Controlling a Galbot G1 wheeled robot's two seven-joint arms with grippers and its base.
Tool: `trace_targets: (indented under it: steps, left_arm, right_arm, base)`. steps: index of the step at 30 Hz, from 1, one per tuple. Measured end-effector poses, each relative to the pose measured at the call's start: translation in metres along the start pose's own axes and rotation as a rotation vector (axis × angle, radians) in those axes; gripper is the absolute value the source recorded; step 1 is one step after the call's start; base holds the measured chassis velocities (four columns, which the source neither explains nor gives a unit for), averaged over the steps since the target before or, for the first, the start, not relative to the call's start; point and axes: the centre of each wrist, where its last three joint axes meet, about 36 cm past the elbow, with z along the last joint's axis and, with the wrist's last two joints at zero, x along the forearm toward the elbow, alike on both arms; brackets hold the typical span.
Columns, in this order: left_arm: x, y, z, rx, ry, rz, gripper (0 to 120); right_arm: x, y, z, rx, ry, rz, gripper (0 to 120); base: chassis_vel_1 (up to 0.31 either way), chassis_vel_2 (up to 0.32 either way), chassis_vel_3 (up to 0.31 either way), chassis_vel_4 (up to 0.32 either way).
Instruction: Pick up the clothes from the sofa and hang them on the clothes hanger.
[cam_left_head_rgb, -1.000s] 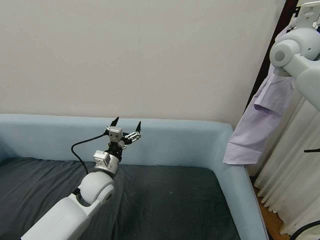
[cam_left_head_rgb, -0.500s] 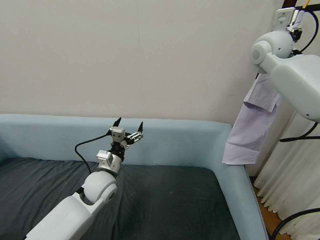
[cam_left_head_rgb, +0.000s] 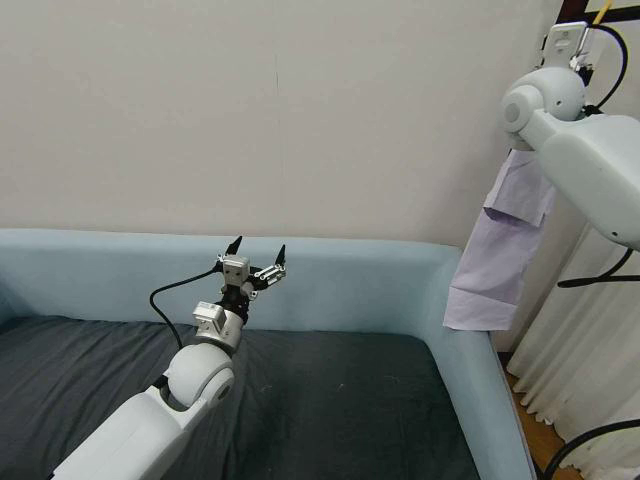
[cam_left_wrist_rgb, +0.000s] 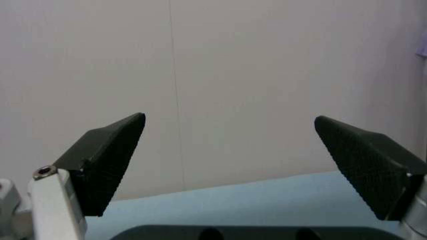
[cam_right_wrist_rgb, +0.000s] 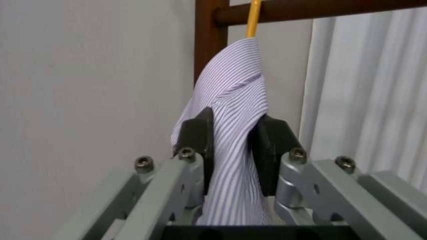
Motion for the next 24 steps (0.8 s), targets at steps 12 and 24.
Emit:
trace_targets:
  steps: [12, 24]
  left_arm:
    - [0.020, 0.004, -0.004, 0.009, 0.003, -0.016, 100]
    - [0.057, -0.014, -0.045, 0.236, 0.012, -0.049, 100]
  right_arm:
    - [0.109, -0.052, 0.034, -0.235, -0.050, -0.356, 64]
    - [0.184, -0.108, 0.151, -0.432, -0.178, -0.852, 100]
  base:
    - [0.000, 0.000, 0.000, 0.000]
    - [0.000, 0.000, 0.000, 0.000]
